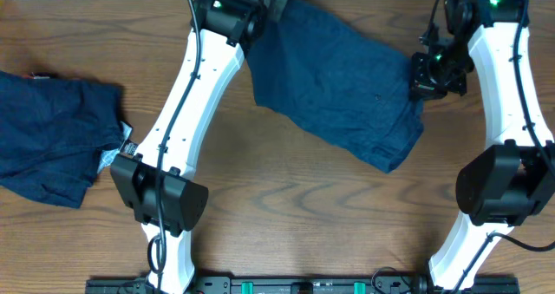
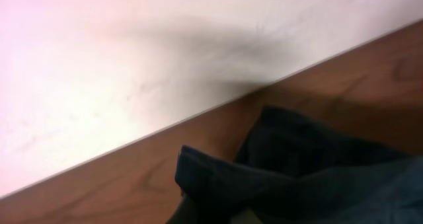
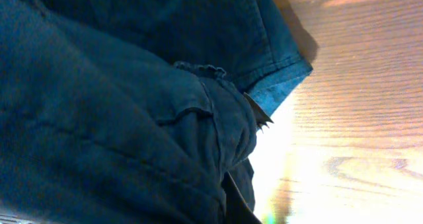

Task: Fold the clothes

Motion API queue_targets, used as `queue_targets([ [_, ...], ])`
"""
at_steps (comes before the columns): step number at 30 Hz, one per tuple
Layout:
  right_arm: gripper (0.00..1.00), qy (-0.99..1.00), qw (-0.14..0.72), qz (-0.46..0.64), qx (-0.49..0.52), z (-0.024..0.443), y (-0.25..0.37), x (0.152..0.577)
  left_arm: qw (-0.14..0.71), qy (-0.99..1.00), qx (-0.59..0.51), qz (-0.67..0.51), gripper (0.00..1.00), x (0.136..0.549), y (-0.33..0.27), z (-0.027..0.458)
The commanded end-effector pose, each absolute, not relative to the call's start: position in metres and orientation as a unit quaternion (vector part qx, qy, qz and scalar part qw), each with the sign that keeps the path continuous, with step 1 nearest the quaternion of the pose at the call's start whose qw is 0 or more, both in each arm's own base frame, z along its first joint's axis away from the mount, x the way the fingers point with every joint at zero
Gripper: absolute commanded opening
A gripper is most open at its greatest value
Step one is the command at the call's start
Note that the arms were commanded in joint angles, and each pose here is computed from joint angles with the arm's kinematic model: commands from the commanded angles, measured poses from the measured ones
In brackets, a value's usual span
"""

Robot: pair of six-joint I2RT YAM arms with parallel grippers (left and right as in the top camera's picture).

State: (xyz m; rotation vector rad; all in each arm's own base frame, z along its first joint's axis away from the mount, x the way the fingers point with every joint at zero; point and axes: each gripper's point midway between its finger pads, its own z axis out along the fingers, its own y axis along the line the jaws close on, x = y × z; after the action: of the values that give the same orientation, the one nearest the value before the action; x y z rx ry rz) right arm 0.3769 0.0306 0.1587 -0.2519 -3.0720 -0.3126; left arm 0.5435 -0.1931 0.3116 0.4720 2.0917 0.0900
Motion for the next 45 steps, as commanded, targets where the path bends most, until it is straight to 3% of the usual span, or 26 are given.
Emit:
queue_targets([
  [1, 0.01, -0.992, 0.035, -0.092, -0.076, 0.151, 0.041, 0.372, 0.490, 0.847, 0.201, 0.038, 0.06, 0.550, -0.200, 0.315],
  [7, 0.01, -0.992, 0.052, -0.090, -0.069, 0.125, 0.051, 0.367, 0.439, 0.871, 0.217, 0.046, 0.06, 0.533, -0.196, 0.292],
  [11, 0.01, -0.984, 0.075, -0.092, -0.129, 0.089, 0.045, 0.359, 0.410, 0.883, 0.223, 0.051, 0.06, 0.524, -0.191, 0.280],
  [22, 0.01, -0.964, 0.132, -0.137, -0.188, 0.005, 0.058, 0.313, 0.424, 0.875, 0.228, 0.053, 0.06, 0.531, -0.194, 0.283],
  [32, 0.01, -0.967, 0.057, -0.124, -0.215, 0.008, 0.038, 0.353, 0.406, 0.883, 0.228, 0.052, 0.06, 0.529, -0.195, 0.271],
  [45, 0.01, -0.962, -0.052, -0.110, -0.244, 0.059, -0.013, 0.418, 0.394, 0.883, 0.253, 0.000, 0.06, 0.522, -0.213, 0.264],
])
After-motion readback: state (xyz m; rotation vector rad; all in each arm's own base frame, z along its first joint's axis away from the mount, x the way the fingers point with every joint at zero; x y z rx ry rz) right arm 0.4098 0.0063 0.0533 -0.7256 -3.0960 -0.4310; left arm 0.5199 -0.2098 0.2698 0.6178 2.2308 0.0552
